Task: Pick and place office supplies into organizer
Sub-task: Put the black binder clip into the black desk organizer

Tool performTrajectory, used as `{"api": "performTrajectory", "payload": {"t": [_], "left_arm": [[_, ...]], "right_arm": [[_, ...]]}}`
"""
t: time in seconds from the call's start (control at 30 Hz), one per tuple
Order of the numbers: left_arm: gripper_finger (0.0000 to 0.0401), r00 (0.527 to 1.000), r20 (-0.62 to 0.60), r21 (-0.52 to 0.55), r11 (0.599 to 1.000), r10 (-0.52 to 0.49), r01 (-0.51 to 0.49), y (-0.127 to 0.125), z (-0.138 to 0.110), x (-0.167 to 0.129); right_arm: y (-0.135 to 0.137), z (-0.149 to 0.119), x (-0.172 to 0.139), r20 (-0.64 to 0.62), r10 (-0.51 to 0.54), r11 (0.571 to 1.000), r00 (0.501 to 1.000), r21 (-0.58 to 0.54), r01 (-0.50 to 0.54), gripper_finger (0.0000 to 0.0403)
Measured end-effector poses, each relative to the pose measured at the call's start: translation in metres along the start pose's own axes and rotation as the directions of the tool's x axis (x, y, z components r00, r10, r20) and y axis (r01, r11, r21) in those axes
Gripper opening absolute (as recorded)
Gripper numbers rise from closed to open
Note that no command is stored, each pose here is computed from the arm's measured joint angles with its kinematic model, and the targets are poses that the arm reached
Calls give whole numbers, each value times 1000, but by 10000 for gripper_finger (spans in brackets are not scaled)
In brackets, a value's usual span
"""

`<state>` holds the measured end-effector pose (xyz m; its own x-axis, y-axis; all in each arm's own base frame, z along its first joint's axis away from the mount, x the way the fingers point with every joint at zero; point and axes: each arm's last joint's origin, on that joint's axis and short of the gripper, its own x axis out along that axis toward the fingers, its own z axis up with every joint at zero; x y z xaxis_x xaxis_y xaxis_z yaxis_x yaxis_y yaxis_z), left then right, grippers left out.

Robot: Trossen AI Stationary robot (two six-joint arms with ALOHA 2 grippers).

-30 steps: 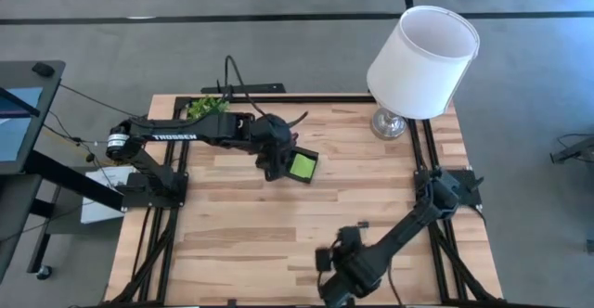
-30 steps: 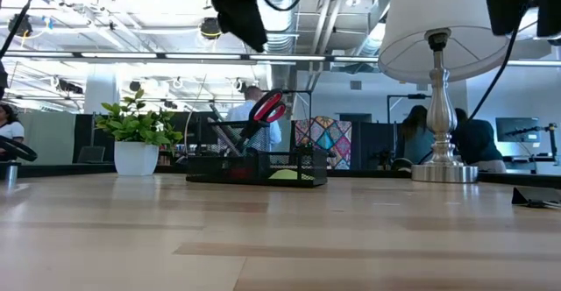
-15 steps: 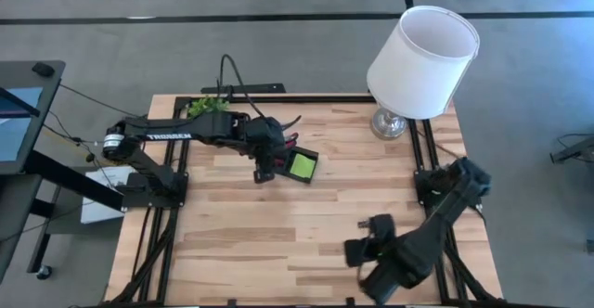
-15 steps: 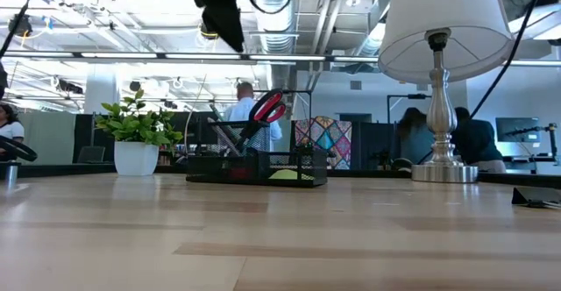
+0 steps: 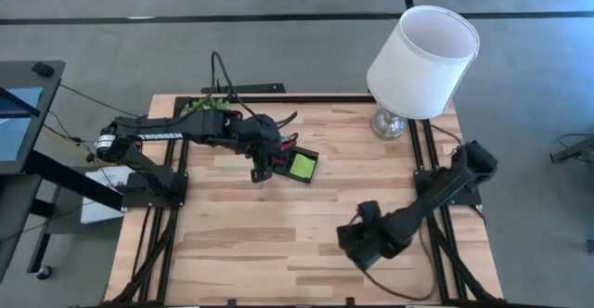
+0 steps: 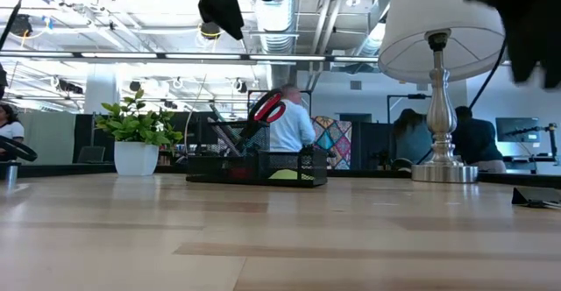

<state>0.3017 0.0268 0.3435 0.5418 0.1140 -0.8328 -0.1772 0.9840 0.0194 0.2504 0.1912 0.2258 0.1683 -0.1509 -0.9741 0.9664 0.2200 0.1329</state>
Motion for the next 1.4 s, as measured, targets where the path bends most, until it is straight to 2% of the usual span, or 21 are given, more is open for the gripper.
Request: {"api": "performTrajectory", "payload": {"t": [0.07, 0.2, 0.3, 0.37, 0.47, 0.6, 0.77, 0.93, 1.07, 1.4], "left_arm": [[196, 1000, 1, -4, 1000, -2, 2, 0, 0, 0], [196, 1000, 3, -20, 1000, 0, 0, 0, 0, 0], [196, 1000, 4, -20, 1000, -1, 1, 0, 0, 0], [196, 1000, 4, -20, 1000, -1, 1, 0, 0, 0], [196, 1000, 3, -22, 1000, -1, 1, 0, 0, 0], [196, 1000, 2, -23, 1000, -2, 2, 0, 0, 0], [196, 1000, -12, -22, 1000, -2, 1, 0, -1, 0], [196, 1000, -23, -10, 1000, -1, 0, 0, -2, 0], [196, 1000, -22, -3, 1000, -1, 1, 0, -2, 0], [196, 1000, -26, -2, 1000, -1, 1, 0, -2, 0]], "right_arm": [[3, 1, 11, -64, -79, 997, 995, -25, 77, 116], [3, 8, 25, -105, -230, 972, 968, 16, 233, 144], [7, 16, 30, -103, -235, 969, 967, 56, 241, 170], [13, 23, 32, -87, -187, 977, 979, 89, 194, 190], [22, 31, 36, -88, -133, 988, 987, 62, 139, 219], [24, 37, 46, -87, -188, 981, 978, 38, 192, 246], [17, 35, 57, -103, -322, 935, 941, 123, 333, 249], [21, 24, 71, -122, -325, 933, 938, 123, 339, 249], [20, 20, 85, -98, -377, 909, 921, 152, 388, 249], [8, 23, 95, -53, -402, 890, 914, 212, 404, 249]]}}
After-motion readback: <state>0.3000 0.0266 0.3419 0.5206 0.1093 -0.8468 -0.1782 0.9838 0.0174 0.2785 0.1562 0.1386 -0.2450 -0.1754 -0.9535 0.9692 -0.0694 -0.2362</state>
